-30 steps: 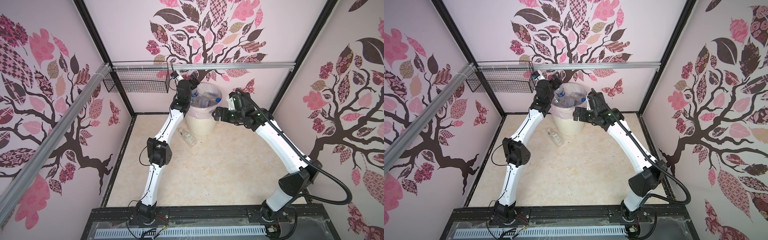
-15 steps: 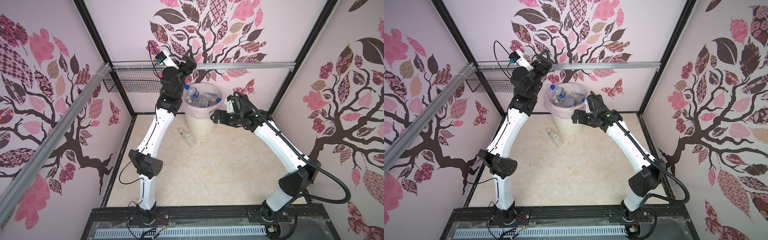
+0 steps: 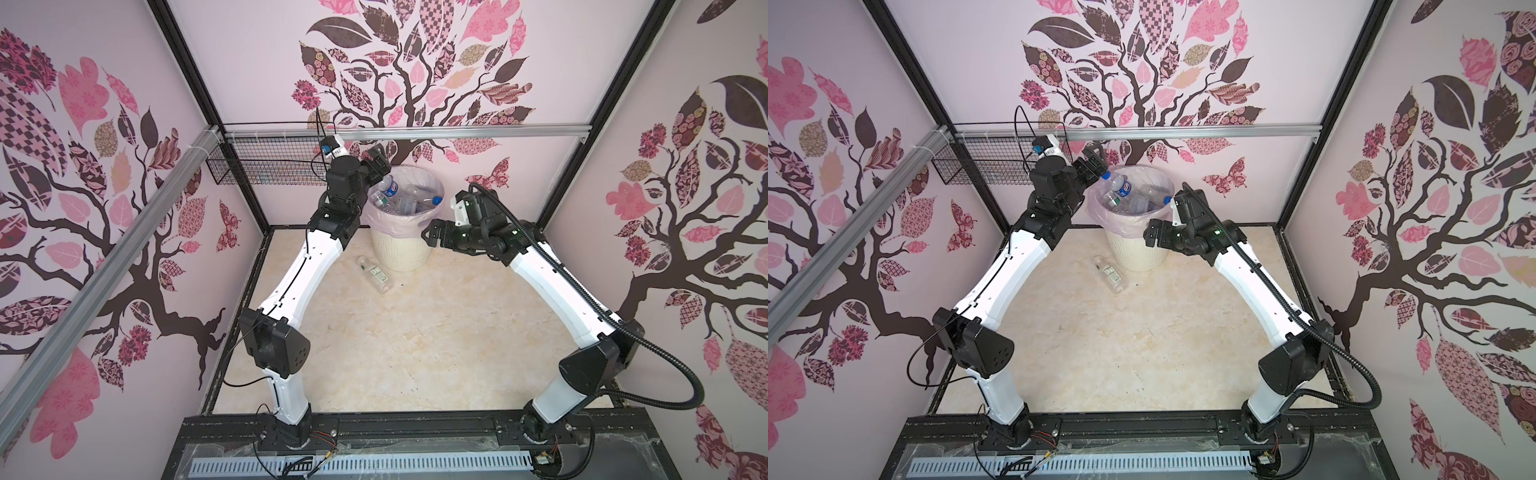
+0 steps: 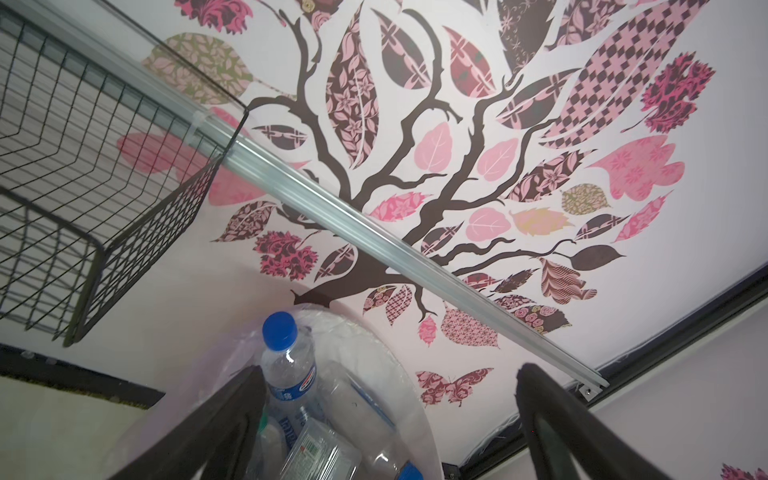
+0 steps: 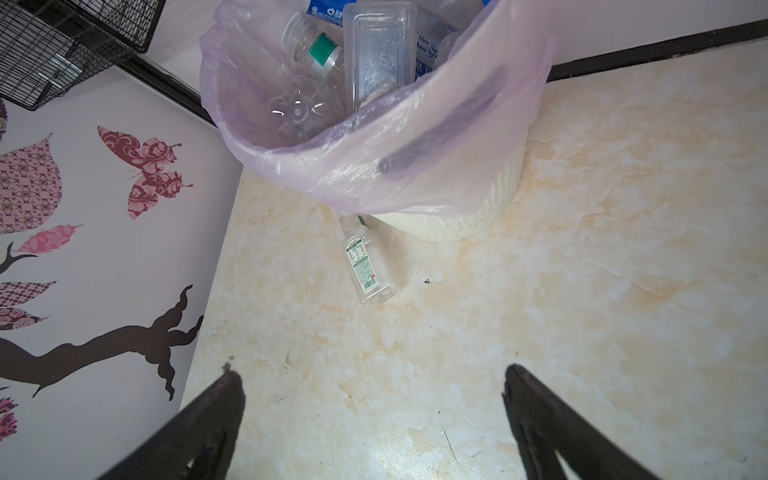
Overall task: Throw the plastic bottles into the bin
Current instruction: 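Open the left gripper above the bin to drop the Pepsi bottle, then lower both grippers toward the green-cap bottle beside the bin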
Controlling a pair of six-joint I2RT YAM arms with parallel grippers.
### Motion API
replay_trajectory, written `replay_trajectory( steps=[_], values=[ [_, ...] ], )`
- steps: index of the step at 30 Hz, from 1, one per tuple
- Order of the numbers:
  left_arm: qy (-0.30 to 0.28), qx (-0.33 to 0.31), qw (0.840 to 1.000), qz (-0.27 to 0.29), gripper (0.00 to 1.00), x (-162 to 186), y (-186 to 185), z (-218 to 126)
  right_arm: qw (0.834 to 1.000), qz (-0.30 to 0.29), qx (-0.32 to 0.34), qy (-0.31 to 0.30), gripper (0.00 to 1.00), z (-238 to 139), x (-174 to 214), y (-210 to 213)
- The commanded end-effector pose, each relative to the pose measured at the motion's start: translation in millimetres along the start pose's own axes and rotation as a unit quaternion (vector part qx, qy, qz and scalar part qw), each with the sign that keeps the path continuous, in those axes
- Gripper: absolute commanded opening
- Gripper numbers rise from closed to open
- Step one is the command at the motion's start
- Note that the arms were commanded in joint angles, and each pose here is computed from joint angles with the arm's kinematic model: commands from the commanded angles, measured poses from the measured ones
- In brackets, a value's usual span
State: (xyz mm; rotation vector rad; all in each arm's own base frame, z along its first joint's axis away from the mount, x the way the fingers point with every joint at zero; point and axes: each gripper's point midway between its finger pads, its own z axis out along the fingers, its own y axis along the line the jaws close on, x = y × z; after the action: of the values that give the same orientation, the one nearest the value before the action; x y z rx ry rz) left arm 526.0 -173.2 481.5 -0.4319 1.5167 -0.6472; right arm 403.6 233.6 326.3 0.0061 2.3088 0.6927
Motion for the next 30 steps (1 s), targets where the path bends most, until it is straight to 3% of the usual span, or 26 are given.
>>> replay_trajectory(
  steps=[1, 10, 17, 30],
  values=[
    [0.013, -0.019, 1.0, -0.007, 0.97, -3.4, 13.1, -22.7, 1.0, -0.004, -0.011, -0.017, 1.0, -19.4, -4.0, 5.9],
    [0.117, -0.139, 0.982, -0.057, 0.97, 59.2, 105.0, -54.9, 0.997, -0.076, 0.01, 0.005, 1.0, -6.6, 26.9, 18.6],
    [0.224, -0.214, 0.946, -0.098, 0.97, 135.8, 165.6, -78.5, 0.994, -0.103, 0.017, 0.029, 1.0, 6.5, 49.6, 21.3],
    [0.381, -0.265, 0.878, -0.12, 0.97, 258.4, 221.4, -72.5, 0.994, -0.092, 0.036, 0.053, 1.0, -3.7, 83.7, -1.2]
  ],
)
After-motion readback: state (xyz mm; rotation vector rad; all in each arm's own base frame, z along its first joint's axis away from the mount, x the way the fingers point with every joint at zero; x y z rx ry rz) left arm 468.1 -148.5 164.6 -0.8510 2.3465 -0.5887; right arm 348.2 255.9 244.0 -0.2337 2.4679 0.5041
